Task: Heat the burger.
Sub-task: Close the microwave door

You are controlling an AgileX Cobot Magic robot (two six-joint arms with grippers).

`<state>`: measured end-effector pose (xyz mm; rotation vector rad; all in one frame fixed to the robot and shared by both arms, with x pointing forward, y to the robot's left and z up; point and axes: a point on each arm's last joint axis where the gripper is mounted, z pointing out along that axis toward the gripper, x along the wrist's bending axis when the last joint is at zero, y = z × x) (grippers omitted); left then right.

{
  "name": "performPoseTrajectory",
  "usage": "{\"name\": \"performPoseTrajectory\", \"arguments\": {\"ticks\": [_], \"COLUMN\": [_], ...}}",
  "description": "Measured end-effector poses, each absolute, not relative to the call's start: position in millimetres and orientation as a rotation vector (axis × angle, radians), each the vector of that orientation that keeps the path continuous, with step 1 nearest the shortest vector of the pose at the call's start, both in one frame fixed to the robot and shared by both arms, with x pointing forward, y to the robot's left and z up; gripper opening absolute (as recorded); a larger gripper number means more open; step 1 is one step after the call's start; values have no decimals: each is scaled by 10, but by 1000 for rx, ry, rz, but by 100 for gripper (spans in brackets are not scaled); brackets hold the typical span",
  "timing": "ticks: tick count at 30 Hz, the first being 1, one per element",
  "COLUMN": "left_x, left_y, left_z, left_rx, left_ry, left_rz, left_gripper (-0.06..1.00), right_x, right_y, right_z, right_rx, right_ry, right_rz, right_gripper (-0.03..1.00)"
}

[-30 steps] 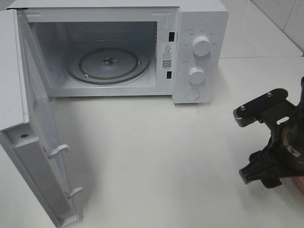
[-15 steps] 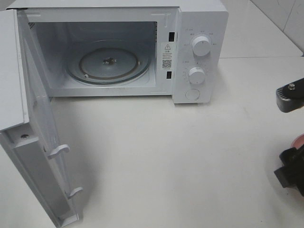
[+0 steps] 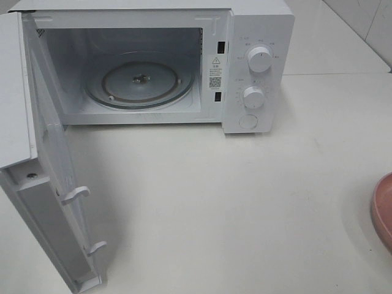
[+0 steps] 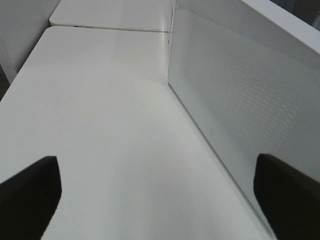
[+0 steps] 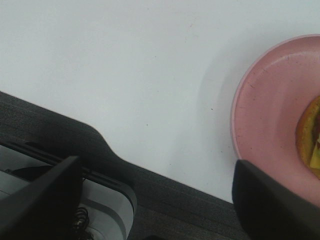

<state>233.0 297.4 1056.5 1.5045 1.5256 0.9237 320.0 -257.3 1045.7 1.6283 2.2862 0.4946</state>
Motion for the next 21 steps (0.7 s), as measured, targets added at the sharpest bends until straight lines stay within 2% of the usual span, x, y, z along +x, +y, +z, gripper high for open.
{"name": "performPoseTrajectory", "arguments": {"ticks": [11,21], "left_x": [2330,2330], "left_y": [2974,2974], "left_z": [10565,10565], "left_rx": [1504,1504], "left_ry": [1526,1526], "left_rz": [924,924], "left_gripper": [99,99], "right_x": [2941,2811], "right_y": [-2767,-2908], "right_z": [10554,10485], "right_rx": [1601,1628], "right_ry": [2236,2069], "right_rz": [609,749], "right_gripper": [76,76]}}
